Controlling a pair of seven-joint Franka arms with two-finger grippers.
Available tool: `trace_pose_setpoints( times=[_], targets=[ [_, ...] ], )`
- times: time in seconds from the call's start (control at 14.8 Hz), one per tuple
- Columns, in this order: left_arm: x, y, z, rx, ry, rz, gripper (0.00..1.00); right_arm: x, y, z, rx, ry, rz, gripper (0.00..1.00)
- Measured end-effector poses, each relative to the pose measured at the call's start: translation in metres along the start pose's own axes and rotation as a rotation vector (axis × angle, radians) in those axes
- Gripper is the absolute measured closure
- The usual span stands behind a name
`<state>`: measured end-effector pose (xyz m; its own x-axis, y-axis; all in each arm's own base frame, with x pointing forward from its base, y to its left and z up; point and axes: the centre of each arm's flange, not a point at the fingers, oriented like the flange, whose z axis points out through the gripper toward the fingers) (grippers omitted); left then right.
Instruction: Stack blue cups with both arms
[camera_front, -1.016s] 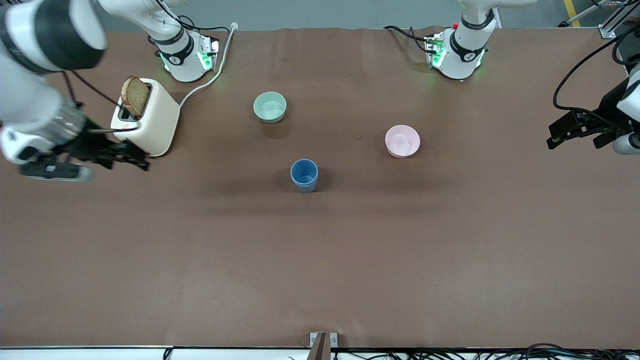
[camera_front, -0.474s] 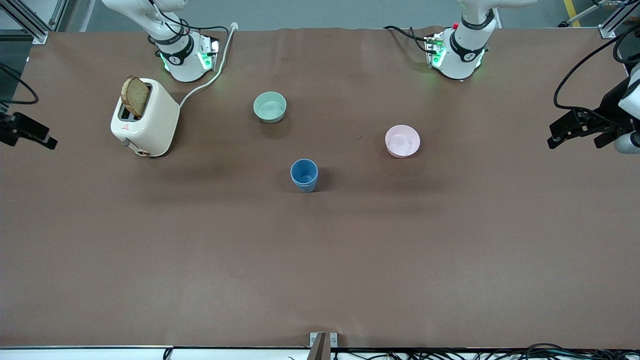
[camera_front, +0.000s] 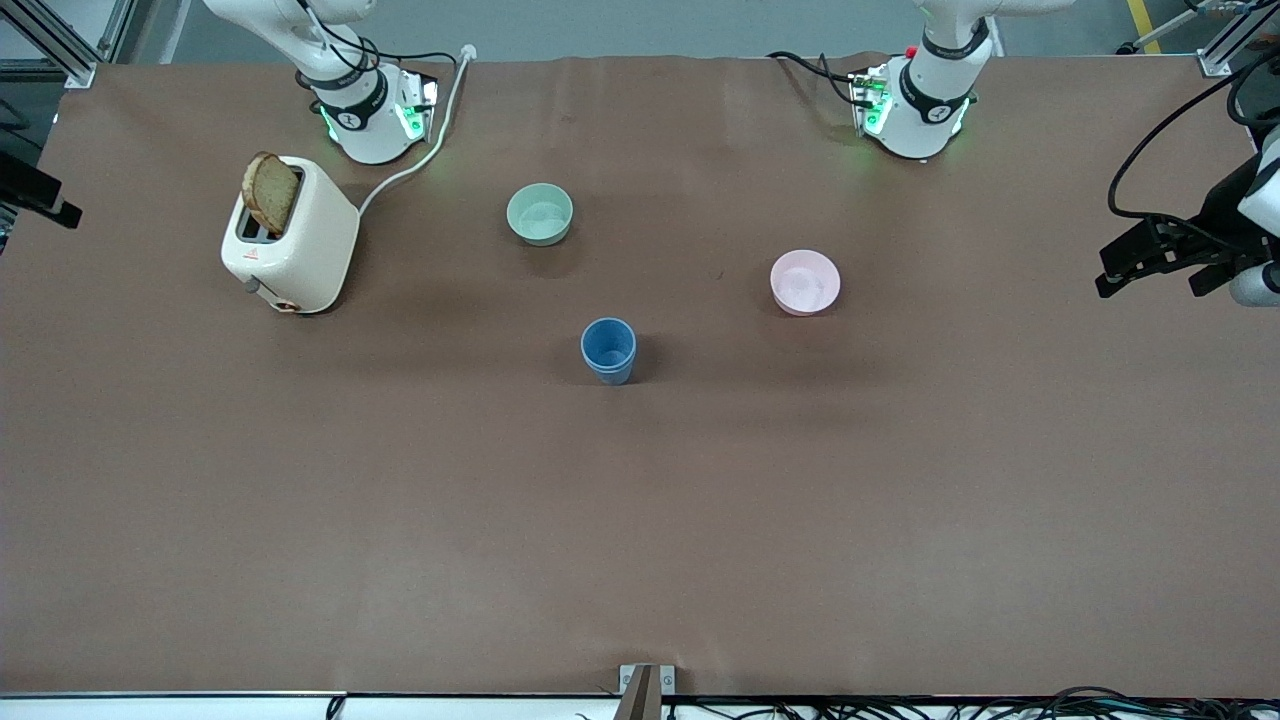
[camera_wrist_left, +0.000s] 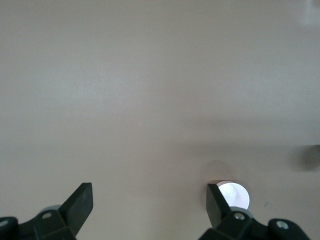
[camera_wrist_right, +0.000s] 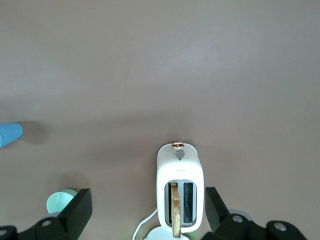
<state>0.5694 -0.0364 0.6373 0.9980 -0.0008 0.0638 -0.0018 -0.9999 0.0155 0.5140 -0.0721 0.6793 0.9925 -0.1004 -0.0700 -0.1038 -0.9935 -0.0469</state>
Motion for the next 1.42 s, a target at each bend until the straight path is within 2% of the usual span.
trace_pose_setpoints(
  times=[0.68,1.42],
  targets=[
    [0.0,0.0004,0.0,0.0,0.0,0.001,0.0,-0.0083,-0.0035,-0.009,-0.001,0.013,-0.072,0.0],
    [-0.0001,0.0022,0.0,0.0,0.0,0.004,0.0,-0.008,-0.0029,-0.0076,-0.011,0.008,-0.081,0.0]
  ],
)
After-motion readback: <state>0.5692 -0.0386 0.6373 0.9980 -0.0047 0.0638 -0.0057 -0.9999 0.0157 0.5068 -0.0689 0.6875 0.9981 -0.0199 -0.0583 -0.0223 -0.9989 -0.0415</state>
